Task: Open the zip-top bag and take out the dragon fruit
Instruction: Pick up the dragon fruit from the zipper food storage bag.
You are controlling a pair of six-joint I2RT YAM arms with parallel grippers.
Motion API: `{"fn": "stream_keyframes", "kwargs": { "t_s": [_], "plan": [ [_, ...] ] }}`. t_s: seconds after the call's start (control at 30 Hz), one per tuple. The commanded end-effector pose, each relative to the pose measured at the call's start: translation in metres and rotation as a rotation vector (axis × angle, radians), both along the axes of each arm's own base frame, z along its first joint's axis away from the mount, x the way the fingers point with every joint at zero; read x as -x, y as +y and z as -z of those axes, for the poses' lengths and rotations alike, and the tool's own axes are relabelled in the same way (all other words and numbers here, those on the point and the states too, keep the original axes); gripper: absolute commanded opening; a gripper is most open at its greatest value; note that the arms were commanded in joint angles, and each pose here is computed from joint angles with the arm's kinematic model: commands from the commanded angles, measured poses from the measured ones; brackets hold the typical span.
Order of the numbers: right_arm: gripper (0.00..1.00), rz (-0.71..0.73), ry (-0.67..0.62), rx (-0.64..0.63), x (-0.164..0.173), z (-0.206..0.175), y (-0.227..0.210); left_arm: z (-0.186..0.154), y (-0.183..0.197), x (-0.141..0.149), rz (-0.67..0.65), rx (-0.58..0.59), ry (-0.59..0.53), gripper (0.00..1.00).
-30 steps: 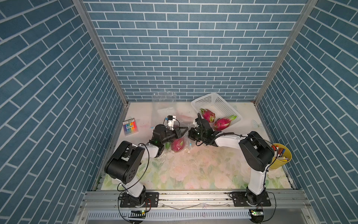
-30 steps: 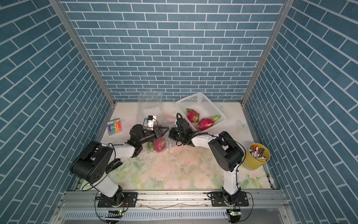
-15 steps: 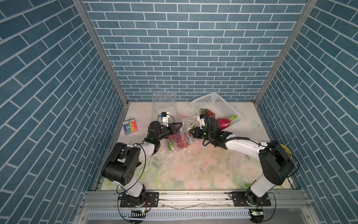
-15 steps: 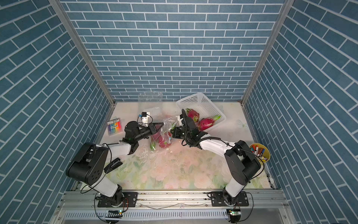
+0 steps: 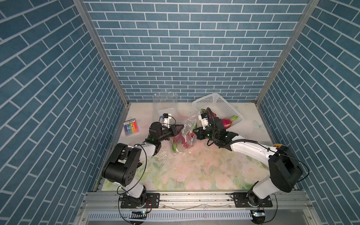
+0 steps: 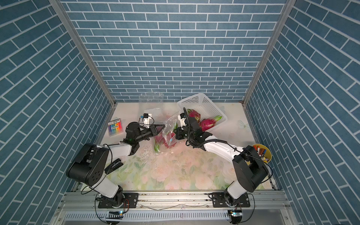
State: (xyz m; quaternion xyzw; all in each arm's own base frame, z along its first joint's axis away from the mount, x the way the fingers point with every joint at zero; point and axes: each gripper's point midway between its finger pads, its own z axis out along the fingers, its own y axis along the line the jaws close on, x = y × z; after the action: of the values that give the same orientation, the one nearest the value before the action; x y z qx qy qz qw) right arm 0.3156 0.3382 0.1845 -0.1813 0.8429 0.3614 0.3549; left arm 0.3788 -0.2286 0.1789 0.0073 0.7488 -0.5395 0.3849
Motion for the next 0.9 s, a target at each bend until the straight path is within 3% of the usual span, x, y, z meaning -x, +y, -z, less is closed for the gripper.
{"fn": "stream_keyframes", "kwargs": {
  "t_s": [0.0,0.2,0.4,0.63,0.87],
  "plan": [
    [0.00,-0.025,-0.138,0.013,0.005,-0.036,-0.011,-0.021,0.004,-0.010,-0.025,-0.025,-0.068,0.07],
    [0.00,0.052,-0.195,0.023,0.007,-0.047,-0.034,-0.023,0.005,-0.013,-0.034,-0.037,-0.071,0.07],
    [0.00,0.012,-0.207,-0.032,0.004,-0.057,-0.019,-0.021,-0.002,-0.006,-0.001,-0.009,-0.060,0.07],
    [0.00,-0.013,-0.325,-0.046,-0.013,-0.104,-0.004,-0.012,-0.030,0.006,0.092,-0.044,-0.045,0.08],
    [0.00,0.000,-0.416,-0.064,-0.010,-0.141,-0.013,-0.004,-0.034,0.008,0.110,-0.048,-0.025,0.07]
  ]
}}
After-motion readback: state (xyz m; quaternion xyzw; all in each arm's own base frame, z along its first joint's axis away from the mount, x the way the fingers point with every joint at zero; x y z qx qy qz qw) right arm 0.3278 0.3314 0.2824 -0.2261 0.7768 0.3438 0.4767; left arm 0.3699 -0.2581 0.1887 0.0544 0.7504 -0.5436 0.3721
